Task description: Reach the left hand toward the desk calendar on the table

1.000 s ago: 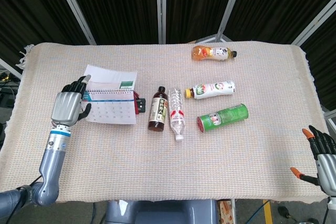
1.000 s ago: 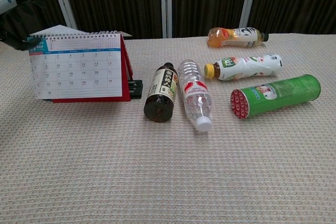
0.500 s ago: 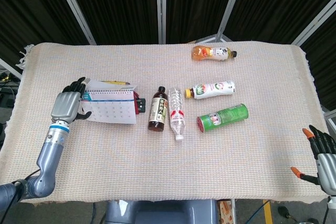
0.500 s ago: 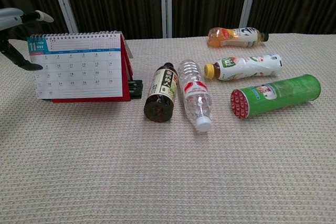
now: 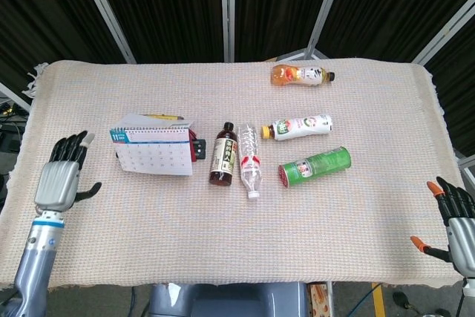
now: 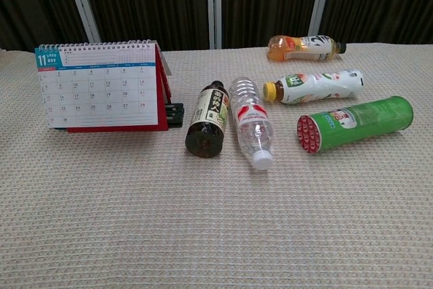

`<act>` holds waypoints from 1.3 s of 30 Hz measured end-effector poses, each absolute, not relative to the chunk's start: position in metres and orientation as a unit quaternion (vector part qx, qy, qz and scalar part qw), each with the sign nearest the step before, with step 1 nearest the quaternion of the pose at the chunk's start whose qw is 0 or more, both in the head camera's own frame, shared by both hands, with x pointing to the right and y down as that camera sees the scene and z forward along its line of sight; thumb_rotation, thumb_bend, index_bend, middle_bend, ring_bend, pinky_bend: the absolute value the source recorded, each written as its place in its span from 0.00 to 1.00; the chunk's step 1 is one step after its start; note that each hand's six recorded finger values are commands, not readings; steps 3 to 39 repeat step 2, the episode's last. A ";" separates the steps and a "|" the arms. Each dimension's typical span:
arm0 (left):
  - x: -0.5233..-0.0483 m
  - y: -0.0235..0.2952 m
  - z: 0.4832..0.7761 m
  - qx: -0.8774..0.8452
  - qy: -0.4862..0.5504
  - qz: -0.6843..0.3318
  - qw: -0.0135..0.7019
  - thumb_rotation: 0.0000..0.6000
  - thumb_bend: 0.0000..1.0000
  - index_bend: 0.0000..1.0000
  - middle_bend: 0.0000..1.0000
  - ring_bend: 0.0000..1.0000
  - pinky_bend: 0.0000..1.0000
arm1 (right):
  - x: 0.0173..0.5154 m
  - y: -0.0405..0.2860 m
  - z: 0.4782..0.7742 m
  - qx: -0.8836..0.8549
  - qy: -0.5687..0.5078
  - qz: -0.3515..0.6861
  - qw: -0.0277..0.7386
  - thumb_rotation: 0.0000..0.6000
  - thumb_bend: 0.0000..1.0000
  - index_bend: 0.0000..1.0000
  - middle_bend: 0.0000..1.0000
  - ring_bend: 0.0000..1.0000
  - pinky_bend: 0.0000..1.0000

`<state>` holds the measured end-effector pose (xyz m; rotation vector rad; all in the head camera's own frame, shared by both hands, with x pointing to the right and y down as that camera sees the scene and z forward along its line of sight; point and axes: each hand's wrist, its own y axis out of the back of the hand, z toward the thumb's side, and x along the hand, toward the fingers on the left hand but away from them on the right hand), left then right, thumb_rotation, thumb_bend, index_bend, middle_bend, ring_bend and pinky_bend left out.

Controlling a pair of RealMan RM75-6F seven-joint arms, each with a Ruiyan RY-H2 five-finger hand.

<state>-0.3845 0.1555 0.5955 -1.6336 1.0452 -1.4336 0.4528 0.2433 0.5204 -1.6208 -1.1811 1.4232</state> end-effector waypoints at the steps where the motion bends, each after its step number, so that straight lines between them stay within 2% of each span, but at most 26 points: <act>1: -0.390 0.165 0.593 -0.629 0.402 -0.562 0.356 1.00 0.15 0.00 0.00 0.00 0.00 | 0.453 0.243 0.520 -0.621 -0.453 0.546 0.335 1.00 0.01 0.00 0.00 0.00 0.00; 2: -0.396 0.176 0.590 -0.625 0.398 -0.570 0.355 1.00 0.12 0.00 0.00 0.00 0.00 | 0.452 0.243 0.520 -0.621 -0.453 0.545 0.335 1.00 0.01 0.00 0.00 0.00 0.00; 39: -0.396 0.176 0.590 -0.625 0.398 -0.570 0.355 1.00 0.12 0.00 0.00 0.00 0.00 | 0.452 0.243 0.520 -0.621 -0.453 0.545 0.335 1.00 0.01 0.00 0.00 0.00 0.00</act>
